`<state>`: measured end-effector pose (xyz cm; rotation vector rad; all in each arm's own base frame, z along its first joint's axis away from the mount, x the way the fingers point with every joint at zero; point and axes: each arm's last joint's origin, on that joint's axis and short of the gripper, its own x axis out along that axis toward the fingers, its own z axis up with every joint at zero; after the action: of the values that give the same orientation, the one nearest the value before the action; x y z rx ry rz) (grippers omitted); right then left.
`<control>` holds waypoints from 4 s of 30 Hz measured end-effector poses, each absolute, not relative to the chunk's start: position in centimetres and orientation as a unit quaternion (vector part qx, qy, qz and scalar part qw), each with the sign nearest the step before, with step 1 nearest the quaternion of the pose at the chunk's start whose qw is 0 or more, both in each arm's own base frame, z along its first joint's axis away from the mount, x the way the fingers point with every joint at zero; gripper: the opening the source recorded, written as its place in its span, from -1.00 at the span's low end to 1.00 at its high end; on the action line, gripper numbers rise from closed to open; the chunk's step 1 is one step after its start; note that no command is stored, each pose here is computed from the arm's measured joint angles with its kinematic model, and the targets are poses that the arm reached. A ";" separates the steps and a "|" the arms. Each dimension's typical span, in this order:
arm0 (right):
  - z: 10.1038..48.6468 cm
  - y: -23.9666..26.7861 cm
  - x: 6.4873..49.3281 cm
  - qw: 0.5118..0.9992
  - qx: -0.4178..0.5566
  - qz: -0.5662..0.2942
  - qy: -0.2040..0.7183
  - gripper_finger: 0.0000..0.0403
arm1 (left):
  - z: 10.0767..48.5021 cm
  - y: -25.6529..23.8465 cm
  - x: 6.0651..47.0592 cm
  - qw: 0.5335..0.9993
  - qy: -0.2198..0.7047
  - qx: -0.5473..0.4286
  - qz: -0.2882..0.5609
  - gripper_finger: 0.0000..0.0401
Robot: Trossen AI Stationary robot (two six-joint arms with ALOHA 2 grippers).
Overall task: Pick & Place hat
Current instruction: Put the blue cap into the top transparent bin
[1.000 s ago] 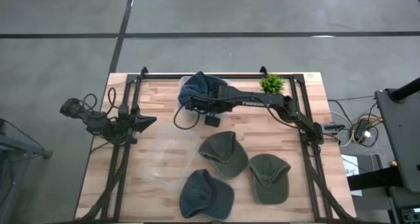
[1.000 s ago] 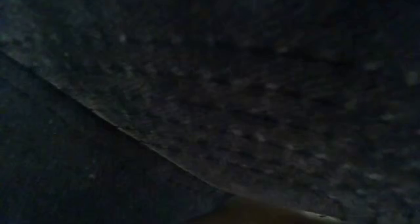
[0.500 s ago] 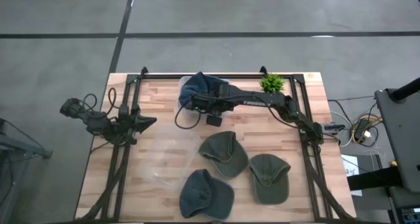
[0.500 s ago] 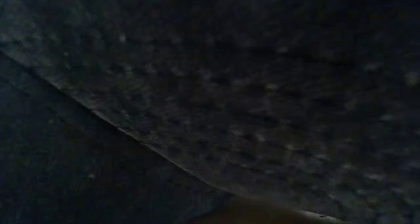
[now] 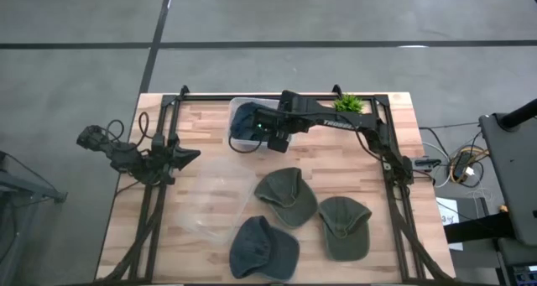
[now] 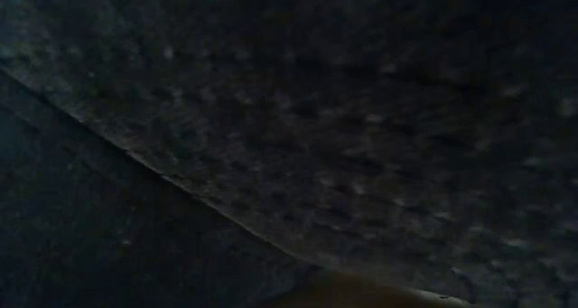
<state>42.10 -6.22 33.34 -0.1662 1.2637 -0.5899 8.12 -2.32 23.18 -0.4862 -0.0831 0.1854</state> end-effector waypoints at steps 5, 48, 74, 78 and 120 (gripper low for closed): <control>33.6 -6.4 42.8 0.785 -0.080 -0.267 0.553 -0.05 | 23.2 -2.3 8.1 0.965 -0.041 -0.244 0.091 -0.99; 36.6 4.7 18.6 0.892 0.107 -0.152 0.412 -0.05 | 23.9 -2.3 8.1 0.958 -0.074 -0.263 0.084 -0.99; 25.4 3.8 14.5 0.931 0.286 -0.088 0.208 -0.05 | 37.6 -6.1 14.6 0.977 0.087 -0.185 0.069 -0.99; 25.3 3.8 14.5 0.932 0.283 -0.087 0.209 -0.05 | 38.8 -7.7 17.0 0.963 0.156 -0.211 0.056 -0.99; 30.3 12.2 24.8 0.902 0.083 0.127 0.404 -0.05 | 37.6 -17.1 12.7 0.963 0.121 -0.211 0.118 -0.99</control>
<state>24.77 12.19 30.34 0.1723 0.8362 0.2636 12.67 -17.07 37.56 -0.4268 0.2454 0.2394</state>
